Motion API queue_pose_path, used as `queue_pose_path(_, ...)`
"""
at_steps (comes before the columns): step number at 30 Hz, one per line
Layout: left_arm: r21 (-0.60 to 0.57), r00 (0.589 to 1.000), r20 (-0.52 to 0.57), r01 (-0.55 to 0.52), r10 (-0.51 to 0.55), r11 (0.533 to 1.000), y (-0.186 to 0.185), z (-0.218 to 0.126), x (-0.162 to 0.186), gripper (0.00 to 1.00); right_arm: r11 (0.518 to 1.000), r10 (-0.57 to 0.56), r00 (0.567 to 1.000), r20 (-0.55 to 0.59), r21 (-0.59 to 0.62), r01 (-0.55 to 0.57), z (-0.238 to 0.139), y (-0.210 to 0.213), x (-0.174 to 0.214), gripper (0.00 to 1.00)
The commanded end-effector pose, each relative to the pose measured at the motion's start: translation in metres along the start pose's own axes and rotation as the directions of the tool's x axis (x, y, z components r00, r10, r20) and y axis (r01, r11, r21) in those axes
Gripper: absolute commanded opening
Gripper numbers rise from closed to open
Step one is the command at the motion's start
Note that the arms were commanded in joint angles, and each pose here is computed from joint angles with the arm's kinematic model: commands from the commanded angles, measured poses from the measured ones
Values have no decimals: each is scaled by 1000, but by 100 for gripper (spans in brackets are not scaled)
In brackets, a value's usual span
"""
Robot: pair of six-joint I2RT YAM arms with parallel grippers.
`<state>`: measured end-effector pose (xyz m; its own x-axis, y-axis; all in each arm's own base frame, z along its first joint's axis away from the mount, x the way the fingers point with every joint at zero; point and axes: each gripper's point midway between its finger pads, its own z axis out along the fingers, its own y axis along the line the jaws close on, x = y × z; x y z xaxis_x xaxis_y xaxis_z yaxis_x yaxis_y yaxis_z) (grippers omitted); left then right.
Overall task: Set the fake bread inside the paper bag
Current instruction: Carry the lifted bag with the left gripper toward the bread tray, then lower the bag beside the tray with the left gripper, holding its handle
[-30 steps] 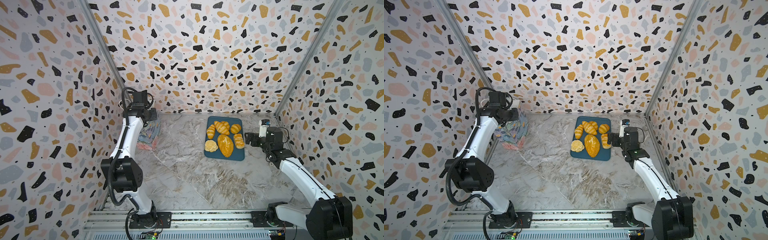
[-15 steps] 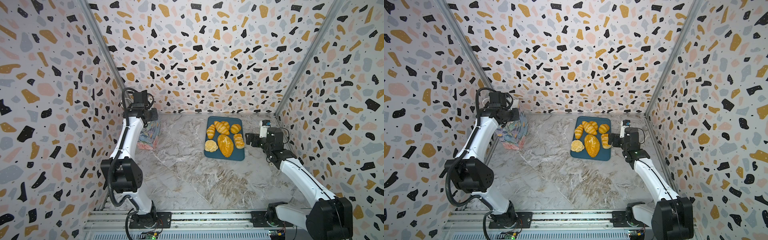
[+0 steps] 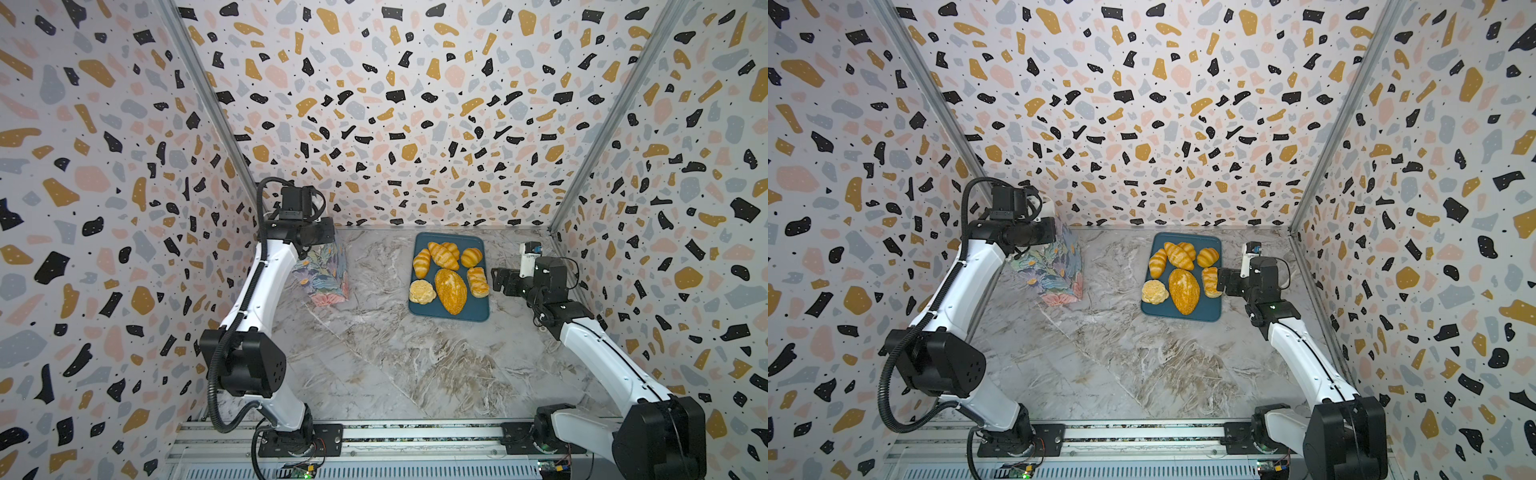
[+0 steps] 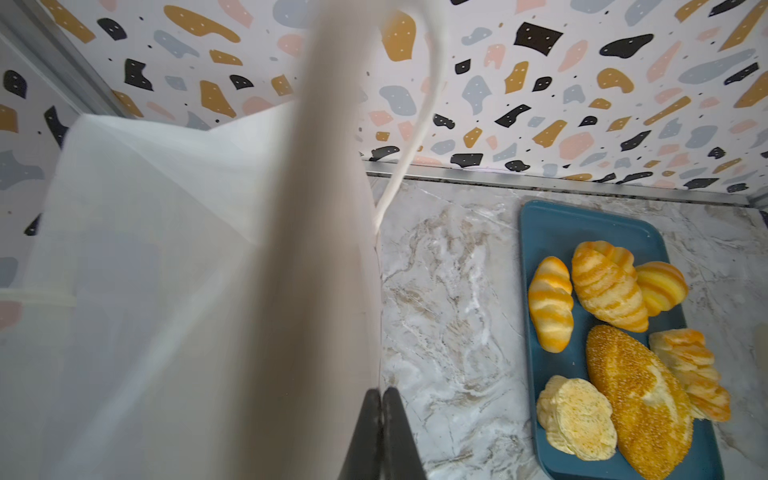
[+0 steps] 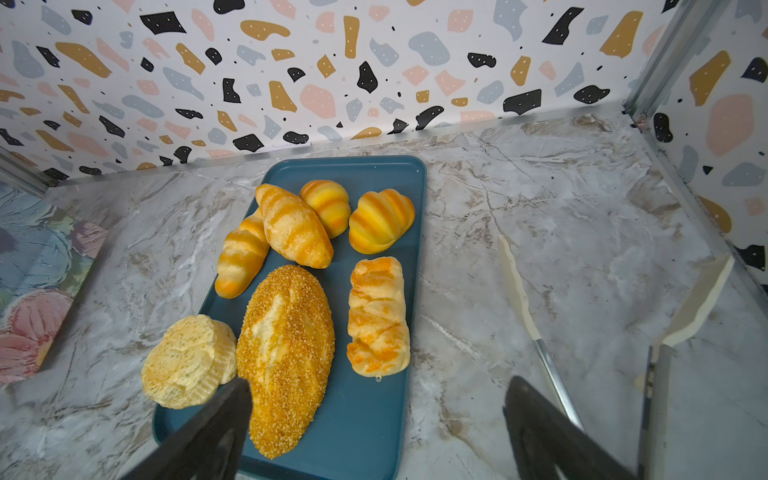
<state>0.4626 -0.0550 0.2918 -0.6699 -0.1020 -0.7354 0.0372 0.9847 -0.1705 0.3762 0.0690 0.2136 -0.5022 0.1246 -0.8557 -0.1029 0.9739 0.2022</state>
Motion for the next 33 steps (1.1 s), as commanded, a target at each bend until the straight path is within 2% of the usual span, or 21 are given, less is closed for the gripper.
queue_pose_path(1,57,998,43,36,-39,998,-20,-9,-3,0,1000,-1,1000,31,-2,1,-10,1,-8,96)
queue_pose_path(7,131,994,62,78,-87,988,-45,-10,4,0,1000,3,1000,30,-8,-2,-10,1,-5,96)
queue_pose_path(16,237,991,86,80,-103,968,-98,-21,4,0,1000,3,999,33,-9,-3,-11,1,-4,96)
queue_pose_path(25,282,993,69,74,-98,956,-127,-13,13,0,1000,-1,999,36,-10,1,-11,1,-5,96)
queue_pose_path(29,256,997,52,36,-51,966,-135,-8,14,0,1000,-1,999,38,-9,2,-11,1,-6,96)
queue_pose_path(33,119,996,91,-5,-6,993,-115,-20,-2,0,1000,-3,999,36,-5,4,-11,0,-5,96)
